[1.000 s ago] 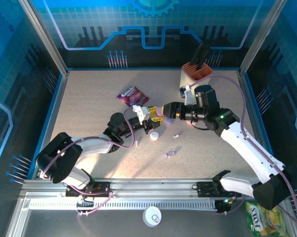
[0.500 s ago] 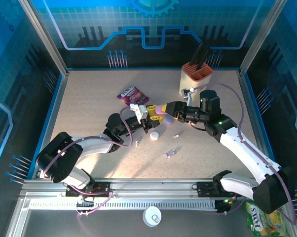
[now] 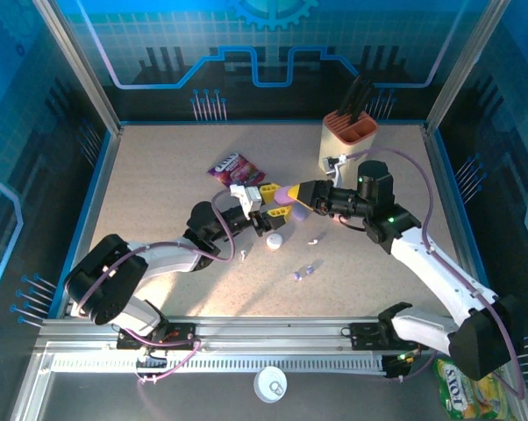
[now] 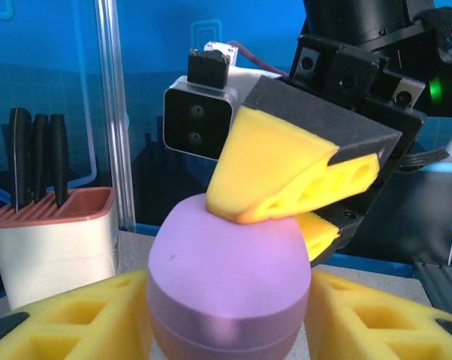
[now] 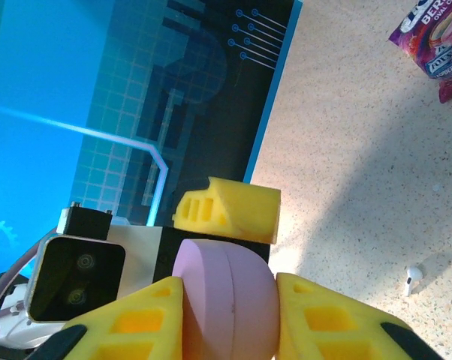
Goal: Insert wireless bluetooth earbuds into charging case
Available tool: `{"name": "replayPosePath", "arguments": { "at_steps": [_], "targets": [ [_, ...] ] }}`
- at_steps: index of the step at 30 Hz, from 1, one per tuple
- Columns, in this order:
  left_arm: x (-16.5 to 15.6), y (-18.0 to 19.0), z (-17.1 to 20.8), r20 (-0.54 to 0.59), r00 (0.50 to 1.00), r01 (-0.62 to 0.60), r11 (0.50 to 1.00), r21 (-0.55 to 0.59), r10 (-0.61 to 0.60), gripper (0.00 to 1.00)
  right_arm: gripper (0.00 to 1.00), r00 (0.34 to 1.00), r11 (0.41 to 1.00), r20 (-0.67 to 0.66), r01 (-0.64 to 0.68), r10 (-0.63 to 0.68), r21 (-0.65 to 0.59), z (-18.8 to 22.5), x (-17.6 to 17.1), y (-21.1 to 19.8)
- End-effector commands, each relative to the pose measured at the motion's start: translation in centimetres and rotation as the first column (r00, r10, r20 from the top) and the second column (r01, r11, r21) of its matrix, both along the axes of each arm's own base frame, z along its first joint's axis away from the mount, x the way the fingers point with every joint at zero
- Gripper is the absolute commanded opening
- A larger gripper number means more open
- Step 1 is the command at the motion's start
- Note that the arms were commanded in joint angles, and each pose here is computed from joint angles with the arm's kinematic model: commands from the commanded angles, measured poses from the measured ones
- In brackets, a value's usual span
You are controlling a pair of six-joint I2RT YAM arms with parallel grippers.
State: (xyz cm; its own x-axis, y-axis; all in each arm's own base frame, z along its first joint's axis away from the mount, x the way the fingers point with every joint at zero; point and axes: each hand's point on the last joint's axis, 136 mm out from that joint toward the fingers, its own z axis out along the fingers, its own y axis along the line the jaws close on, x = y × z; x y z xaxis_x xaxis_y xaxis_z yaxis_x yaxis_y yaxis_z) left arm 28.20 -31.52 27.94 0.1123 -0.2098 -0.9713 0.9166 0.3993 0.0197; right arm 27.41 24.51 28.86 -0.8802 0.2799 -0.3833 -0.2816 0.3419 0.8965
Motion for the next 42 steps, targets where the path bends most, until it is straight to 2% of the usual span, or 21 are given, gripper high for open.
{"name": "replayPosePath", "arguments": {
  "at_steps": [1, 4, 7, 11, 14, 17, 24, 35, 37, 42],
  "targets": [
    [-0.6, 0.6, 0.6, 0.042, 0.999, -0.009, 1.000, -0.007, 0.009, 0.59, 0.21, 0.999, 0.999, 0.027, 0.036, -0.035, -0.028, -0.5, 0.3, -1.1],
    [-1.0, 0.8, 0.0, 0.032, 0.999, -0.011, 1.000, 0.021, 0.010, 0.70, 0.21, 0.996, 0.993, 0.022, 0.089, -0.087, -0.073, -2.1, 1.1, -2.2],
    [-1.4, 1.3, -1.1, 0.016, 1.000, -0.025, 0.997, 0.067, 0.024, 0.78, 0.21, 0.988, 0.974, 0.001, 0.150, -0.152, -0.169, -5.1, 2.1, -3.9],
    [-2.5, 1.7, -3.0, -0.015, 1.000, -0.013, 0.986, 0.164, 0.016, 0.84, 0.22, 0.976, 0.925, 0.012, 0.211, -0.218, -0.318, -9.0, 3.5, -6.2],
    [-3.0, 2.2, -4.6, -0.049, 0.999, -0.008, 0.970, 0.244, 0.021, 0.87, 0.22, 0.965, 0.860, 0.034, 0.247, -0.260, -0.447, -11.7, 4.7, -8.2],
    [-3.4, 2.6, -5.9, -0.068, 0.997, -0.010, 0.950, 0.312, 0.033, 0.89, 0.22, 0.957, 0.820, 0.025, 0.260, -0.289, -0.509, -13.8, 5.9, -9.5],
    [-3.5, 3.2, -6.8, -0.083, 0.995, -0.023, 0.928, 0.373, 0.058, 0.90, 0.22, 0.946, 0.809, -0.053, 0.242, -0.318, -0.536, -17.9, 7.4, -10.6],
    [-3.5, 3.3, -7.1, -0.098, 0.993, -0.019, 0.914, 0.404, 0.063, 0.95, 0.23, 0.926, 0.781, -0.171, 0.173, -0.336, -0.600, -24.4, 6.8, -11.6],
    [-3.5, 3.3, -7.2, -0.105, 0.992, -0.017, 0.914, 0.406, 0.065, 0.99, 0.25, 0.924, 0.785, -0.189, 0.159, -0.332, -0.599, -25.1, 6.6, -11.5],
    [-3.0, 3.4, -7.4, -0.143, 0.985, -0.028, 0.909, 0.417, 0.096, 0.99, 0.36, 0.922, 0.774, -0.195, 0.151, -0.334, -0.615, -25.4, 6.2, -11.8]
  ]
}}
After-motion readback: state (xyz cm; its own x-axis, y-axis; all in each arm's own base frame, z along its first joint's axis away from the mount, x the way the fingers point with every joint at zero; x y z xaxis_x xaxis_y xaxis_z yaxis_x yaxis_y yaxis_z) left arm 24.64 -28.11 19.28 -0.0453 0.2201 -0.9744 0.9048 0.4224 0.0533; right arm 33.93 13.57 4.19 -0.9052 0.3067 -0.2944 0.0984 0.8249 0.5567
